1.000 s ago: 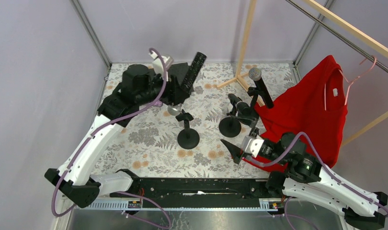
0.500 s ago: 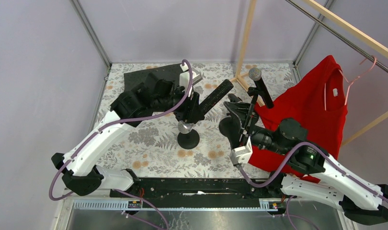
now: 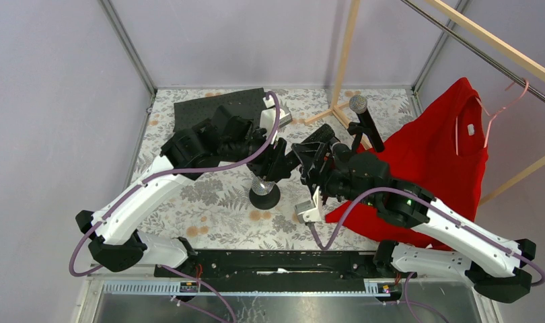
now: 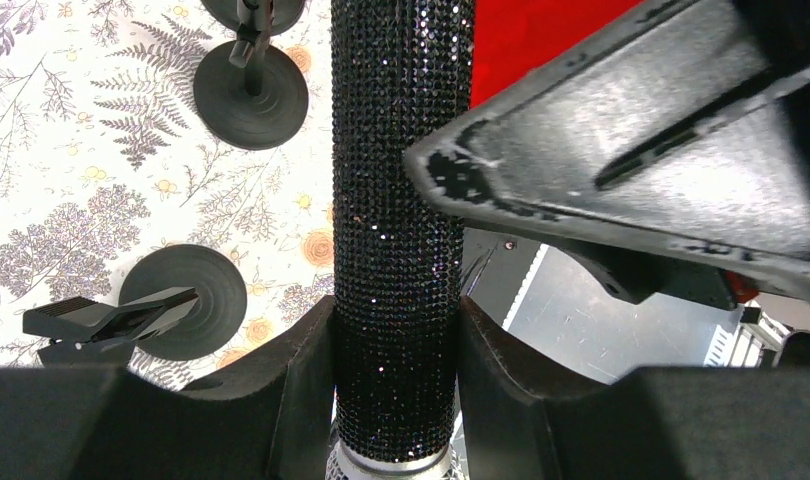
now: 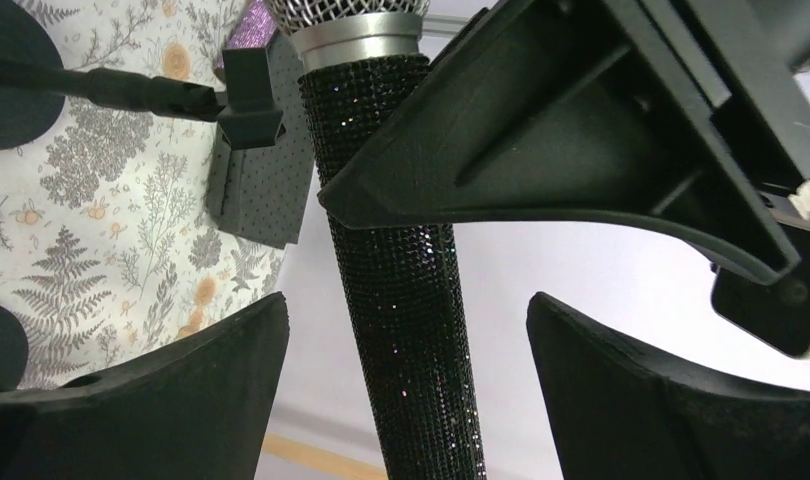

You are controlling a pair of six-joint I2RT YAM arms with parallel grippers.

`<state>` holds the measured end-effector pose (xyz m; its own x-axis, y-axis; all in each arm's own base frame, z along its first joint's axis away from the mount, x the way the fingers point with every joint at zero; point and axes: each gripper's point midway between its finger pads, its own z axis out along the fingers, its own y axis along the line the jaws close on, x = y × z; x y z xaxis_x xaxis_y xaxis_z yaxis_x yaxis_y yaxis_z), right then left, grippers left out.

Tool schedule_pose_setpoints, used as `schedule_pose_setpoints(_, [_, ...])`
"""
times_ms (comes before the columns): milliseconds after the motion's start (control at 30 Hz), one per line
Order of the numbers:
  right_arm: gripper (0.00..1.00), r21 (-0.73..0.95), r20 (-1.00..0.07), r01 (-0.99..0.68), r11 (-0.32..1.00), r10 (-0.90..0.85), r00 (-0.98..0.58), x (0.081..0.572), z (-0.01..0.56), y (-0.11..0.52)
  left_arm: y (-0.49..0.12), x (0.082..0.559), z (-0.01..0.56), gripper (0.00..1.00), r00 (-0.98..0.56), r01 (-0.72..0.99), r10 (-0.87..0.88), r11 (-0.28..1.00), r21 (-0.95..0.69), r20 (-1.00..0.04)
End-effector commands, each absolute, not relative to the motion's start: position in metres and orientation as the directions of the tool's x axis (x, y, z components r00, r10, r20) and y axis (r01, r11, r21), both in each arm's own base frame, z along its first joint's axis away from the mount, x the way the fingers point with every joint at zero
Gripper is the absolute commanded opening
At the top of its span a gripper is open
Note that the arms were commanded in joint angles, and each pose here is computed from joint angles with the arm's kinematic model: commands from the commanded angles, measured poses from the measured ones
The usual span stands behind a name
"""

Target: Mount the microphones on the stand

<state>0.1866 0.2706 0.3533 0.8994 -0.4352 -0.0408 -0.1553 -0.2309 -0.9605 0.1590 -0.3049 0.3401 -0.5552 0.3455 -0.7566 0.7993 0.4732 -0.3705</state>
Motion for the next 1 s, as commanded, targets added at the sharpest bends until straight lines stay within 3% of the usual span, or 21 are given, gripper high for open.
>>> schedule_pose_setpoints(0, [0.94, -0.967, 0.034, -0.091, -0.236, -0.48, 0.876, 0.199, 0.375, 0.267, -0.309, 0.154, 0.361, 0.0, -0.5, 0.836, 0.319, 0.419, -0.354, -0.805])
schedule_pose_setpoints(167, [0.9, -0.96, 0.07, -0.084, -0.268, -0.517, 0.853, 0.211, 0.37, 0.27, -0.307, 0.151, 0.356, 0.0, -0.5, 0.838, 0.336, 0.42, -0.348, -0.798])
schedule_pose_setpoints(333, [0.81, -0.954, 0.092, -0.078, -0.291, -0.527, 0.845, 0.216, 0.366, 0.273, -0.303, 0.15, 0.356, 0.0, -0.492, 0.84, 0.334, 0.425, -0.337, -0.804])
schedule_pose_setpoints(467, [0.58, -0.956, 0.084, -0.078, -0.284, -0.517, 0.852, 0.216, 0.366, 0.276, -0.301, 0.153, 0.355, 0.0, -0.49, 0.835, 0.33, 0.444, -0.325, -0.807])
schedule_pose_setpoints(567, [0.5, -0.957, 0.076, -0.081, -0.277, -0.514, 0.854, 0.215, 0.365, 0.278, -0.299, 0.154, 0.354, 0.01, -0.488, 0.833, 0.329, 0.451, -0.319, -0.809])
schedule_pose_setpoints(700, [0.36, -0.958, 0.074, -0.081, -0.276, -0.51, 0.857, 0.215, 0.365, 0.279, -0.297, 0.156, 0.355, 0.18, -0.484, 0.83, 0.321, 0.463, -0.311, -0.814])
schedule_pose_setpoints(767, [0.28, -0.963, 0.071, -0.073, -0.258, -0.507, 0.859, 0.214, 0.368, 0.28, -0.297, 0.156, 0.36, 0.33, -0.475, 0.833, 0.301, 0.457, -0.311, -0.827])
schedule_pose_setpoints(833, [0.13, -0.968, 0.072, -0.062, -0.242, -0.506, 0.859, 0.214, 0.372, 0.281, -0.298, 0.154, 0.37, 0.52, -0.457, 0.842, 0.271, 0.44, -0.314, -0.847])
schedule_pose_setpoints(967, [0.09, -0.976, 0.075, -0.041, -0.213, -0.507, 0.859, 0.215, 0.382, 0.282, -0.293, 0.148, 0.402, 0.76, -0.394, 0.866, 0.184, 0.404, -0.296, -0.9])
